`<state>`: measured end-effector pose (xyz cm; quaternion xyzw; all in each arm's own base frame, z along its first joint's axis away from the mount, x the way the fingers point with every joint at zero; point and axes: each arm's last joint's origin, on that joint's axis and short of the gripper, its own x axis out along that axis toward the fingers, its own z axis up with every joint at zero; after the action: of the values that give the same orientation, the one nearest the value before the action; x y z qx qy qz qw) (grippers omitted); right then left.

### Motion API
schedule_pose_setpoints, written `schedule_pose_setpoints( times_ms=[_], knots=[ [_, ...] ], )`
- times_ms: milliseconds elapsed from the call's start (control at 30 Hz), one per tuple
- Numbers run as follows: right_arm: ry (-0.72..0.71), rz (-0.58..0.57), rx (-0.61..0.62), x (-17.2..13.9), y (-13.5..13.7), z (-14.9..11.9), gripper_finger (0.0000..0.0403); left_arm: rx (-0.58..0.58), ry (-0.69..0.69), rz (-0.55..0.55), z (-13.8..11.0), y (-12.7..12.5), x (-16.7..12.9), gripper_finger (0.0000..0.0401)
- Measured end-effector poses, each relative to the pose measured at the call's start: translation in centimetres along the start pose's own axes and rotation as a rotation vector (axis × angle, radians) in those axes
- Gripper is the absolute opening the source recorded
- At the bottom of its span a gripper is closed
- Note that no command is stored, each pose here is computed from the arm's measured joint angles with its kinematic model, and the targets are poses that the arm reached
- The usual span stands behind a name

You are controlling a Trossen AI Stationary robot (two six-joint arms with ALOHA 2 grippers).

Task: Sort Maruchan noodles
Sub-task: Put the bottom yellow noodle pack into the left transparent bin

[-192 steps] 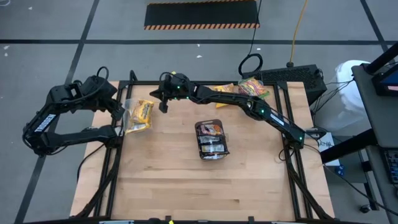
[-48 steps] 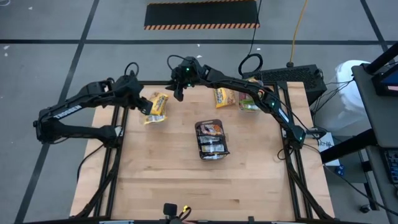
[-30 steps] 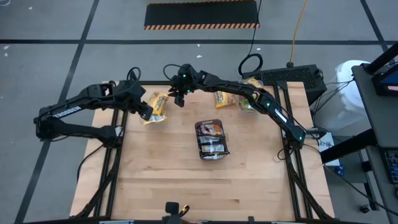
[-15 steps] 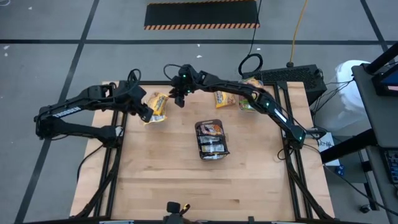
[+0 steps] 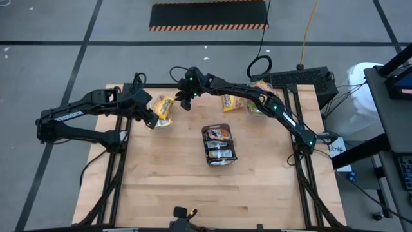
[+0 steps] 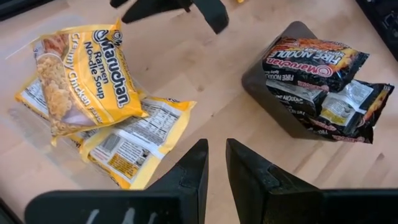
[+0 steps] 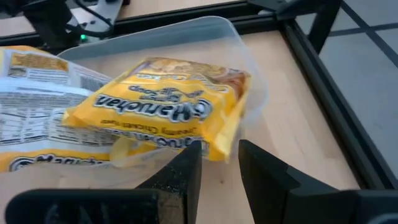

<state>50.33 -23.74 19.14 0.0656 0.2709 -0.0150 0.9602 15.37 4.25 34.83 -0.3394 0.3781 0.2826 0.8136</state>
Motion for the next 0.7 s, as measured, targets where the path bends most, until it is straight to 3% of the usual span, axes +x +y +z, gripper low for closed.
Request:
schedule_pose_setpoints(
  times_ms=[367,700],
  knots=[
    [0.01,0.052,0.016,0.5,-0.1,-0.6,0.0102,0.001,0.003,-0.005,-0.1,-0.1,0.0,0.0062],
    [0.016,0.026,0.015,1.6,-0.4,-1.7,0.0102,0.0,0.006,-0.007,-0.1,-0.1,0.0,0.0062]
  ],
)
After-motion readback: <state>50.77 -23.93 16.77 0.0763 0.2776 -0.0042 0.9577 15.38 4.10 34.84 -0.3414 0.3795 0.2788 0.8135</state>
